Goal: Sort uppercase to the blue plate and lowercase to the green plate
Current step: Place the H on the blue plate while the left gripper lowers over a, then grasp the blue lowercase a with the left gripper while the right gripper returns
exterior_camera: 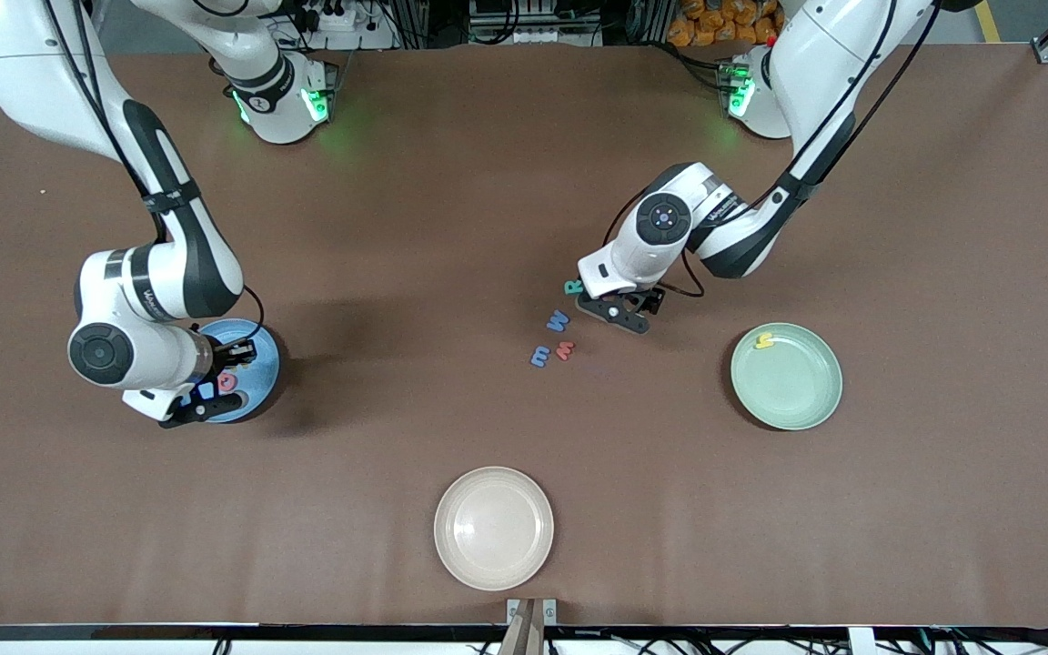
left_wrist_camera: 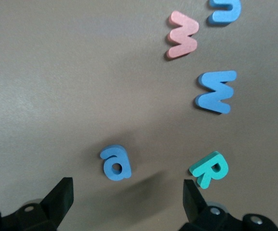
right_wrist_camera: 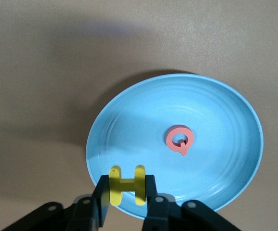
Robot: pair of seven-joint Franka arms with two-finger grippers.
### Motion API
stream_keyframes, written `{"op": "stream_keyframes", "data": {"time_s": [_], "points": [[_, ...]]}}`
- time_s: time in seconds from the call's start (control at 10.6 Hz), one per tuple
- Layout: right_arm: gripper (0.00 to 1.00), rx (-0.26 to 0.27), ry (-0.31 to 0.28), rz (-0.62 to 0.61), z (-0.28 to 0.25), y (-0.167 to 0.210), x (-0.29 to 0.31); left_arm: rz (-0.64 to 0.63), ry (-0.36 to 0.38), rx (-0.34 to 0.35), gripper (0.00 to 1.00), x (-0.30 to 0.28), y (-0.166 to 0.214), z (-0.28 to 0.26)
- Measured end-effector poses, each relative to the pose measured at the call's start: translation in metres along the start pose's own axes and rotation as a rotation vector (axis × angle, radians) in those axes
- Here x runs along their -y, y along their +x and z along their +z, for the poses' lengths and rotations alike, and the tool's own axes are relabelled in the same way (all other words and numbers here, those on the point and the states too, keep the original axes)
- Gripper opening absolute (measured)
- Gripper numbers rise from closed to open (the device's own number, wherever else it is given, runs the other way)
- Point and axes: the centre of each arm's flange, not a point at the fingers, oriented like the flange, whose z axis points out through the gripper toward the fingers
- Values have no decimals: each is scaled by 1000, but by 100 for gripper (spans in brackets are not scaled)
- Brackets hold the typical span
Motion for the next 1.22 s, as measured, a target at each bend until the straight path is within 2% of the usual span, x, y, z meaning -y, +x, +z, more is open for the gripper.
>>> {"op": "stream_keyframes", "data": {"time_s": [0.19,0.38,0.47,0.75,1.03,1.22], "points": [[67,-1,3,-7,-3,-2,-9,0,-2,12,100,1,-1,7],[93,-17,0,-66,-30,-7,-26,-1,-3,20,100,2,-2,11],[100,-31,-7,-105,-59,-12,-35,-4,-2,24,100,3,-3,14],[100,-53,-23,-155,-158,-30,-50,-1,19,25,95,14,-2,18],[100,-86,-26,-87,-188,-27,-31,-4,31,29,90,24,-1,23],[100,-115,-18,0,-204,-20,12,-4,31,28,89,24,-1,24]]}}
